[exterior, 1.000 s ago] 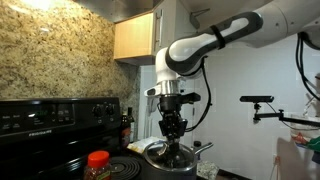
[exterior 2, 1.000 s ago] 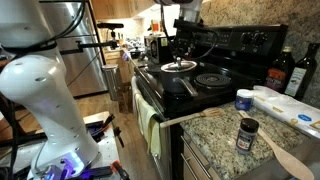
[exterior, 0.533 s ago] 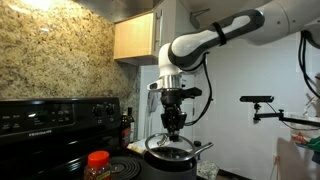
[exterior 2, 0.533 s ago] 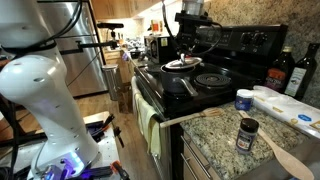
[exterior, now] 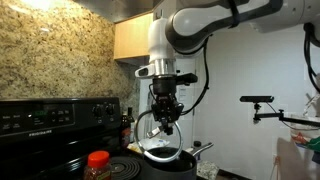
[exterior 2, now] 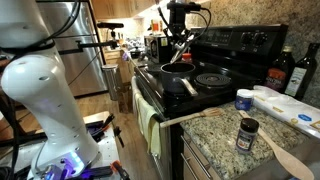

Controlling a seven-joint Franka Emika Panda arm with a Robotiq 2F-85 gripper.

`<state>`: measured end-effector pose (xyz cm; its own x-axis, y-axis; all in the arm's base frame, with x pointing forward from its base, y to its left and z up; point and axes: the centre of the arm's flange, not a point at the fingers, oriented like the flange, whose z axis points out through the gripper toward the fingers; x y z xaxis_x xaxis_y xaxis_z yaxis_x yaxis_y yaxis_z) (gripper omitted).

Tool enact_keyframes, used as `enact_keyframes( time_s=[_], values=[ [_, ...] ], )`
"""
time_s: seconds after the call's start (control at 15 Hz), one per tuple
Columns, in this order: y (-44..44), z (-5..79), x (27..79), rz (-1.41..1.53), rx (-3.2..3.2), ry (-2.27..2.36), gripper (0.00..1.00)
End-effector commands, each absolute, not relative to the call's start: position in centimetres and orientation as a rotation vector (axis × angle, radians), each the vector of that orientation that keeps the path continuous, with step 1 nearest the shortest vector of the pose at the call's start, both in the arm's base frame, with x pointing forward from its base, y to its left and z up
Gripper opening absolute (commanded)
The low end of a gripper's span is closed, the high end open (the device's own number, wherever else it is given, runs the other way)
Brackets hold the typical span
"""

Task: Remove the lid from the pot on the stove, pick up the wooden spoon from the right side of the countertop and put it inside the pot

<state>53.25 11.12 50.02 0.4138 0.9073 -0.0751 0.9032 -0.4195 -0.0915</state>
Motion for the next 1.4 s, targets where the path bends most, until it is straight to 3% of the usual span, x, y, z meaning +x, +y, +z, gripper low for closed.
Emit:
enact_keyframes(
  time_s=[0.0, 0.73, 1.33],
  values=[
    [16.8, 52.0, 52.2, 0.256, -2.616, -1.851, 0.1],
    [25.4, 49.5, 49.9, 0.463, -2.29, -2.302, 0.1],
    [26.8, 46.3, 50.3, 0.397, -2.212, -2.296, 0.1]
  ],
)
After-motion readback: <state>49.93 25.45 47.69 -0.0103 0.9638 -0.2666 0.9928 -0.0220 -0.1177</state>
